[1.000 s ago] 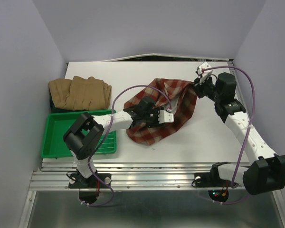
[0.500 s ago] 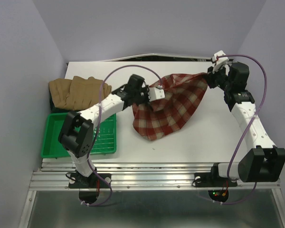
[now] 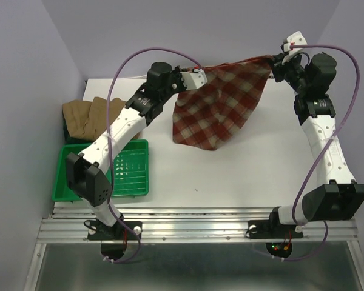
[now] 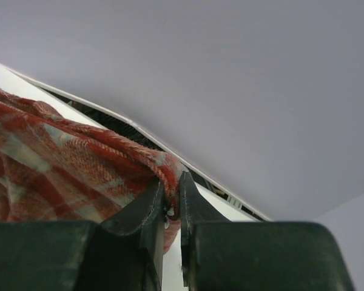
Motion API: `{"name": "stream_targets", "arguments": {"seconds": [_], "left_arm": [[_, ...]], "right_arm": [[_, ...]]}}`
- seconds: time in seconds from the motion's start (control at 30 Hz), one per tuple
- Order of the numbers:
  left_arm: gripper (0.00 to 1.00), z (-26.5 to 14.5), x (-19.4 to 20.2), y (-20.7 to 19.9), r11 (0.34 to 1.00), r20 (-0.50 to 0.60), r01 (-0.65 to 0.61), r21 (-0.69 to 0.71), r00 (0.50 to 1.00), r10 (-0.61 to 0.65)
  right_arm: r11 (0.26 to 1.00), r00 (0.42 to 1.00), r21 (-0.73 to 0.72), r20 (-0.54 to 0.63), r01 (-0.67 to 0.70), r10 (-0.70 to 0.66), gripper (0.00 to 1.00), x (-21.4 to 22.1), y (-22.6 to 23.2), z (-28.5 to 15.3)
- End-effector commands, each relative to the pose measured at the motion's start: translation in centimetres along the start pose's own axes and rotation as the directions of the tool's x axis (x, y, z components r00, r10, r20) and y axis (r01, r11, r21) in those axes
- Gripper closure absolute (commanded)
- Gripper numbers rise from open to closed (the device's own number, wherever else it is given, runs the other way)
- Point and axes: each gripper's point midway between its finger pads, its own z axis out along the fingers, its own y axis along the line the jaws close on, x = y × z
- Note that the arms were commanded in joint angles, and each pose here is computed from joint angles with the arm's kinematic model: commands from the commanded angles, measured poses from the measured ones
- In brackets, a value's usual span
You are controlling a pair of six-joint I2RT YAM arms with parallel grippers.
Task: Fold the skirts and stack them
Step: Flatten the skirt out
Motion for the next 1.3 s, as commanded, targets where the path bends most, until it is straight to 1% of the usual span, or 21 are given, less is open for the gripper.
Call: {"name": "stream_targets", "arguments": {"seconds": [0.0, 0.17, 0.23, 0.27, 0.3, 0.37, 0.4, 0.47, 0.63, 0.7, 0.73, 0.77, 0.87, 0.97, 1.07, 1.1, 1.13, 1.17, 1.2, 1.23, 1.27], "left_arm": [[1.0, -4.7, 4.7, 7.4, 0.944, -0.225, -0.007, -0.33, 0.972, -0.072], [1.0, -7.8, 2.4, 10.1, 0.909, -0.127, 0.086, -0.408, 0.98, -0.15], [1.0, -8.5, 2.1, 9.5, 0.913, -0.098, 0.115, -0.391, 0.981, -0.165], [1.0, -9.8, 1.1, 9.8, 0.914, -0.052, 0.134, -0.384, 0.985, -0.167], [1.0, -10.4, 1.0, 9.9, 0.909, -0.041, 0.148, -0.39, 0.983, -0.178], [1.0, -11.9, 0.2, 9.8, 0.905, 0.01, 0.191, -0.38, 0.979, -0.203], [1.0, -12.3, -0.1, 9.8, 0.905, 0.028, 0.203, -0.373, 0.978, -0.207], [1.0, -13.4, -0.5, 9.7, 0.901, 0.055, 0.232, -0.367, 0.972, -0.228], [1.0, -15.2, -1.7, 8.3, 0.917, 0.137, 0.27, -0.293, 0.961, -0.239], [1.0, -17.0, -3.2, 7.8, 0.931, 0.207, 0.274, -0.242, 0.952, -0.226], [1.0, -17.6, -3.7, 7.5, 0.932, 0.226, 0.28, -0.228, 0.947, -0.229], [1.0, -18.5, -4.1, 7.4, 0.934, 0.243, 0.287, -0.212, 0.941, -0.234], [1.0, -19.5, -5.1, 7.1, 0.933, 0.272, 0.316, -0.169, 0.925, -0.264], [1.0, -19.0, -5.1, 6.4, 0.94, 0.261, 0.314, -0.133, 0.926, -0.272], [1.0, -16.4, -4.0, 4.6, 0.95, 0.201, 0.302, -0.082, 0.938, -0.281], [1.0, -14.5, -3.4, 3.5, 0.953, 0.166, 0.298, -0.056, 0.944, -0.286], [1.0, -13.4, -2.9, 2.9, 0.955, 0.144, 0.295, -0.042, 0.947, -0.286], [1.0, -11.1, -2.1, 1.8, 0.955, 0.104, 0.297, -0.02, 0.95, -0.293], [1.0, -9.7, -1.6, 1.2, 0.954, 0.082, 0.301, -0.005, 0.951, -0.299], [1.0, -8.7, -1.6, 1.6, 0.951, 0.079, 0.31, -0.006, 0.948, -0.308], [1.0, -7.3, -1.2, 1.4, 0.941, 0.062, 0.339, 0.003, 0.939, -0.338]], "right_arm": [[0.936, 0.984, 0.327, 0.068, 0.132, -0.162, 0.99, -5.4, -8.4, -2.2], [0.917, 0.98, 0.364, 0.041, 0.165, -0.193, 0.99, -6.0, -8.7, -3.9], [0.908, 0.975, 0.367, 0.016, 0.2, -0.221, 0.99, -5.9, -8.5, -4.9], [0.905, 0.966, 0.353, 0.005, 0.239, -0.257, 0.99, -6.0, -7.8, -5.9], [0.907, 0.964, 0.337, -0.003, 0.252, -0.267, 0.99, -5.8, -7.6, -5.9], [0.901, 0.953, 0.324, -0.004, 0.288, -0.303, 0.99, -6.2, -6.6, -7.6], [0.905, 0.955, 0.312, -0.021, 0.288, -0.296, 0.99, -5.8, -6.2, -8.0], [0.894, 0.956, 0.346, -0.028, 0.284, -0.293, 0.99, -6.5, -6.5, -9.4], [0.878, 0.959, 0.396, -0.03, 0.27, -0.281, 0.99, -8.3, -6.7, -12.0], [0.872, 0.96, 0.412, -0.027, 0.265, -0.279, 0.99, -9.7, -6.8, -13.2], [0.878, 0.963, 0.401, -0.051, 0.262, -0.264, 0.99, -9.4, -6.6, -13.6], [0.869, 0.96, 0.414, -0.044, 0.269, -0.276, 0.99, -10.8, -6.7, -14.6], [0.884, 0.959, 0.373, -0.111, 0.283, -0.26, 0.99, -9.8, -5.9, -15.6], [0.894, 0.959, 0.351, -0.155, 0.278, -0.237, 0.99, -8.2, -5.8, -15.1], [0.924, 0.959, 0.296, -0.218, 0.242, -0.181, 0.99, -4.4, -5.4, -12.6], [0.934, 0.96, 0.281, -0.231, 0.221, -0.158, 0.99, -3.3, -5.3, -11.7], [0.945, 0.954, 0.256, -0.269, 0.203, -0.132, 0.99, -1.1, -5.4, -9.8], [0.957, 0.954, 0.237, -0.283, 0.167, -0.096, 0.99, 0.1, -5.3, -8.6], [0.966, 0.95, 0.223, -0.305, 0.132, -0.06, 0.99, 1.4, -5.2, -7.4], [0.975, 0.93, 0.199, -0.367, 0.099, -0.02, 0.99, 5.0, -5.3, -4.8], [0.975, 0.933, 0.206, -0.361, 0.078, 0.002, 0.96, 4.9, -5.9, -3.4]]}}
